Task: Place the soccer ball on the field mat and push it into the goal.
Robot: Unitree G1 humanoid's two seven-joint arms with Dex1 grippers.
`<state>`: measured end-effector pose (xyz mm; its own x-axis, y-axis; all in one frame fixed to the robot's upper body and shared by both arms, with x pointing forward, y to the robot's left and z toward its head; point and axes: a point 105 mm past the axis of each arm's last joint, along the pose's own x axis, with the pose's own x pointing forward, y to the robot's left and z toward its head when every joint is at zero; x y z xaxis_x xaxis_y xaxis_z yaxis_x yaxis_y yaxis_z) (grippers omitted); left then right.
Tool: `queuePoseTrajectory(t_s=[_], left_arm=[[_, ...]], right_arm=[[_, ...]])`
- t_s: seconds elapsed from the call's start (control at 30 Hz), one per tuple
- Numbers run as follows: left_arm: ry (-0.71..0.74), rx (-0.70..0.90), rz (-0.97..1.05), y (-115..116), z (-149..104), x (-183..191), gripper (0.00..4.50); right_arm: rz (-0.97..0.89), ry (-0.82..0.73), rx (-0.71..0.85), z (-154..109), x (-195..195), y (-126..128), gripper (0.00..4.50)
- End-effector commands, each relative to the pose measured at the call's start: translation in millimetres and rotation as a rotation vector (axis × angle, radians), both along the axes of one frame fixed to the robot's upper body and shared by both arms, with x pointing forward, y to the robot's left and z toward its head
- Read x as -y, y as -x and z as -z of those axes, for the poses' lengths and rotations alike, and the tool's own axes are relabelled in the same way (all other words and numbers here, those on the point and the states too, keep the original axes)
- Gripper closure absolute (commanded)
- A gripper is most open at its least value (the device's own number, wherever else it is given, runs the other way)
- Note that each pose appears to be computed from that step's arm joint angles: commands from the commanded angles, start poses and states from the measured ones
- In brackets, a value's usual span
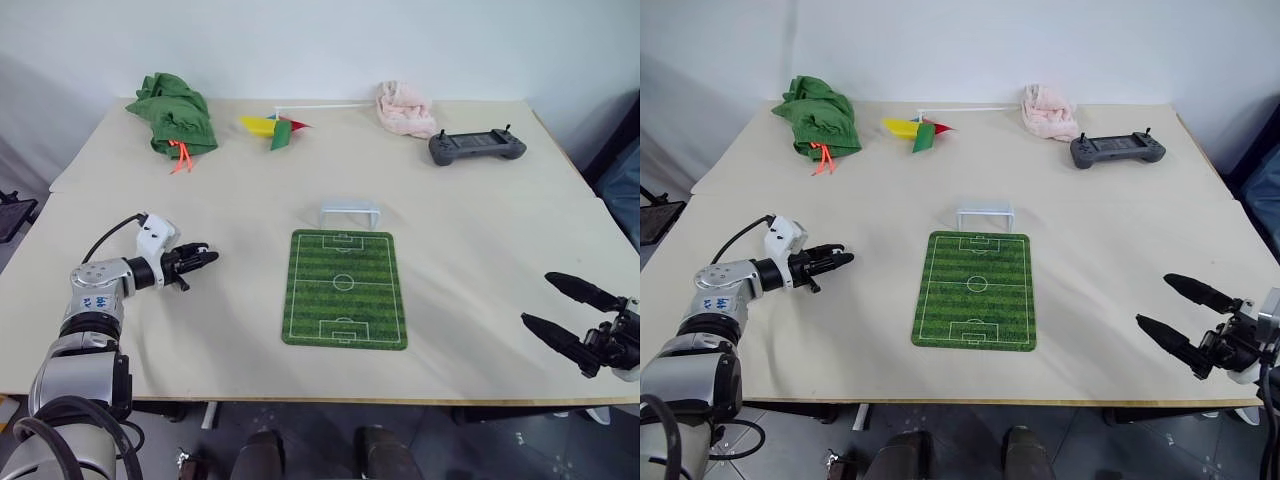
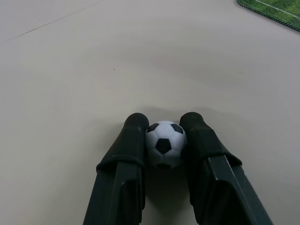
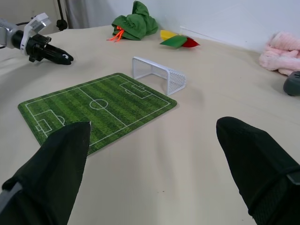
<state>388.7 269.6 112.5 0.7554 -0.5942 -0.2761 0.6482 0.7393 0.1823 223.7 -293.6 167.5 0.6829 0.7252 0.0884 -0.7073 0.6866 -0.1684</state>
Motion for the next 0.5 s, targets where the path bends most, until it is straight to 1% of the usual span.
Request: queuePoseTrajectory(t_s=[0.03, 0.27, 0.5], left_arm=[[-0.007, 0.051, 0.010, -1.7, -18.4, -4.9, 3.64], [0.022, 0.103, 0.228, -0.6, -43.7, 27.8, 3.64], [0.023, 0.147, 0.407, 12.5, -45.2, 58.1, 3.64]], right_arm=[[0.011, 0.015, 0.039, -13.1, 6.9, 2.1, 0.00], [-0.015, 0.022, 0.044, -17.4, 10.1, 2.3, 0.00], [-0.035, 0.005, 0.060, -20.3, 8.6, 6.8, 0.00]])
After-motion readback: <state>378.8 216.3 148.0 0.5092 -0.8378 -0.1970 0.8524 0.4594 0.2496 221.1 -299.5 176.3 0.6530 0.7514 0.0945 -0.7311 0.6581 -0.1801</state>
